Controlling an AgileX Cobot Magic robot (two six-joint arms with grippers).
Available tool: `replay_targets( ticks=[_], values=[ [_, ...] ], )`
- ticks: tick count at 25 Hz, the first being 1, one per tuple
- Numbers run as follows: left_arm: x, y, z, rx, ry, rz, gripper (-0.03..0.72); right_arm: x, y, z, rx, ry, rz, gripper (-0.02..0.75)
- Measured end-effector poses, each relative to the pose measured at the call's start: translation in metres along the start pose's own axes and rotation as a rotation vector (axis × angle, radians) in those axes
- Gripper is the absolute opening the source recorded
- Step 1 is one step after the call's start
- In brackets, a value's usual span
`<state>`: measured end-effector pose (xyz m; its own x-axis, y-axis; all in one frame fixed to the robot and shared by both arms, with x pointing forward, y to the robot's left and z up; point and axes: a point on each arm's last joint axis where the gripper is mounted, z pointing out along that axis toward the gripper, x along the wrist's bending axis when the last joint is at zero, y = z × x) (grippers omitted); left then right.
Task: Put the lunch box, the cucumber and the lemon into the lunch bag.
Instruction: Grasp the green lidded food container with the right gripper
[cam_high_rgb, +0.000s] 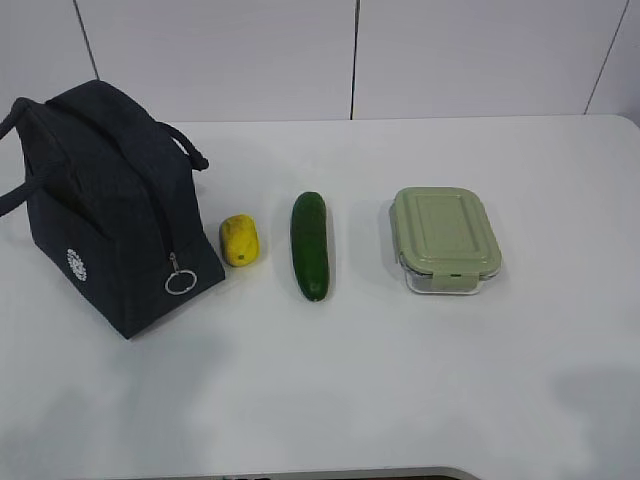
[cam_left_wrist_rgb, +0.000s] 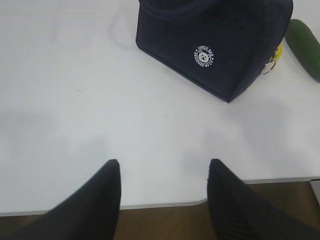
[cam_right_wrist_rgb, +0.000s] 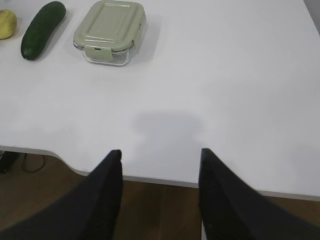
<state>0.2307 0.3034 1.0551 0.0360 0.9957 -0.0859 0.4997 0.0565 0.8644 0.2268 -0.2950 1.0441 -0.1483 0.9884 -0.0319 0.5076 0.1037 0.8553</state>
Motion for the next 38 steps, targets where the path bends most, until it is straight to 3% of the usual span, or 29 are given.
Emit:
replay_targets(
  ticks=[15, 23, 31, 38],
  values=[
    [0.0, 0.0, 0.0, 0.0, 0.0, 0.0, 0.388, -0.001, 0.011, 0.003, 0.046, 0.002, 0.033, 0.379],
    [0.0, 0.0, 0.0, 0.0, 0.0, 0.0, 0.388, -0.004, 0.034, 0.033, 0.203, 0.004, 0.111, 0.379],
    [0.0, 0.0, 0.0, 0.0, 0.0, 0.0, 0.388, 0.0, 0.049, 0.078, 0.402, 0.076, 0.198, 0.379],
    [0.0, 0.0, 0.0, 0.0, 0.0, 0.0, 0.388, 0.01, 0.072, 0.112, 0.441, 0.209, 0.254, 0.379]
  ],
)
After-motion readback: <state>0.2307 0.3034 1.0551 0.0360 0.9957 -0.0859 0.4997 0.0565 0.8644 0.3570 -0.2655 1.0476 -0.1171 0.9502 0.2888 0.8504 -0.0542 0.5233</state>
